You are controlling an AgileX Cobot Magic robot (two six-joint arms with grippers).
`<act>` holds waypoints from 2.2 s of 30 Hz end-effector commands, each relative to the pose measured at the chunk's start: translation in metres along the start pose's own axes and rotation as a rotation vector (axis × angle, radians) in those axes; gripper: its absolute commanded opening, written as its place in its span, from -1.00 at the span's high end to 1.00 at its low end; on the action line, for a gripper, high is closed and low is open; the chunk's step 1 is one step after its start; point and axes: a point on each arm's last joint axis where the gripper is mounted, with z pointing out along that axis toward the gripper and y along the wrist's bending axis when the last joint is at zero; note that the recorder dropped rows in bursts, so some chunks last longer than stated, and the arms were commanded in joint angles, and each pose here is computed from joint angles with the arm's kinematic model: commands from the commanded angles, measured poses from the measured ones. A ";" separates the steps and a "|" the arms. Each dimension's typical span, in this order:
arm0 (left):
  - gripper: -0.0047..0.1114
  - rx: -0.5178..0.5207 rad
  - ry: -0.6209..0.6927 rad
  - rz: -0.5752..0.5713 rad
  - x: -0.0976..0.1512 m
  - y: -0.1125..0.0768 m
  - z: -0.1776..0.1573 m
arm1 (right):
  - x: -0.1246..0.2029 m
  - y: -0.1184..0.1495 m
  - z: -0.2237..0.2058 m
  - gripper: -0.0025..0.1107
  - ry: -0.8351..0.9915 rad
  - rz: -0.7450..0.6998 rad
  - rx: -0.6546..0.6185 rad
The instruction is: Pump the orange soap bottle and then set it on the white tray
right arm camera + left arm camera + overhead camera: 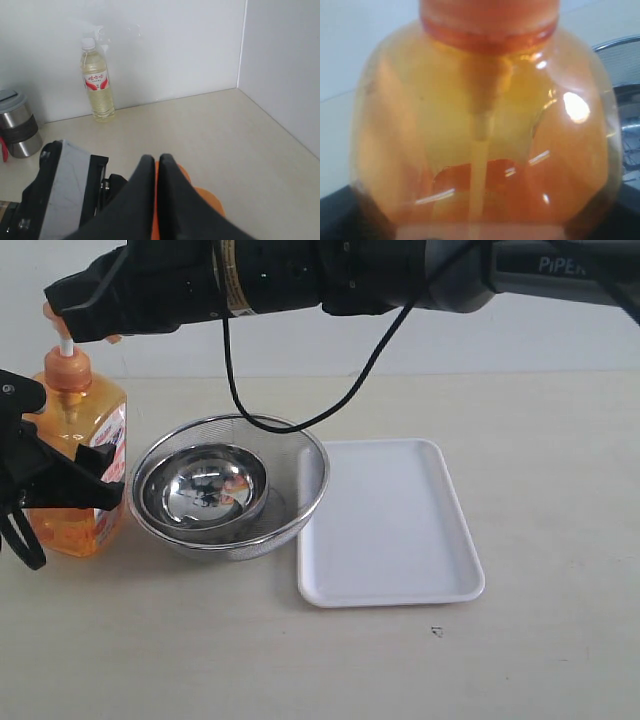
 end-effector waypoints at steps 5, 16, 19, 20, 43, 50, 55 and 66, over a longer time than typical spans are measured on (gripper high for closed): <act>0.84 -0.003 -0.023 -0.007 -0.004 -0.001 0.000 | 0.042 -0.007 0.011 0.96 0.149 -0.046 -0.005; 0.84 -0.003 -0.023 -0.007 -0.004 -0.001 0.000 | 0.005 -0.001 -0.006 0.96 0.087 -0.161 0.053; 0.84 -0.003 -0.023 -0.007 -0.004 -0.001 0.000 | -0.016 0.005 -0.017 0.96 0.050 -0.218 0.078; 0.84 -0.003 -0.023 -0.007 -0.004 -0.001 0.000 | -0.022 0.007 -0.020 0.96 0.040 -0.231 0.080; 0.84 -0.025 -0.023 -0.035 -0.004 0.001 0.000 | -0.068 -0.011 -0.121 0.96 -0.050 -0.150 0.287; 0.84 -0.094 -0.069 -0.040 -0.016 0.012 -0.011 | -0.024 -0.017 -0.177 0.96 0.043 -0.037 0.417; 0.84 -0.131 -0.172 -0.036 -0.037 0.022 -0.033 | 0.004 -0.012 -0.196 0.96 0.103 0.013 0.537; 0.84 -0.025 -0.337 -0.110 -0.088 0.033 -0.093 | 0.039 0.010 -0.214 0.96 0.179 0.077 0.625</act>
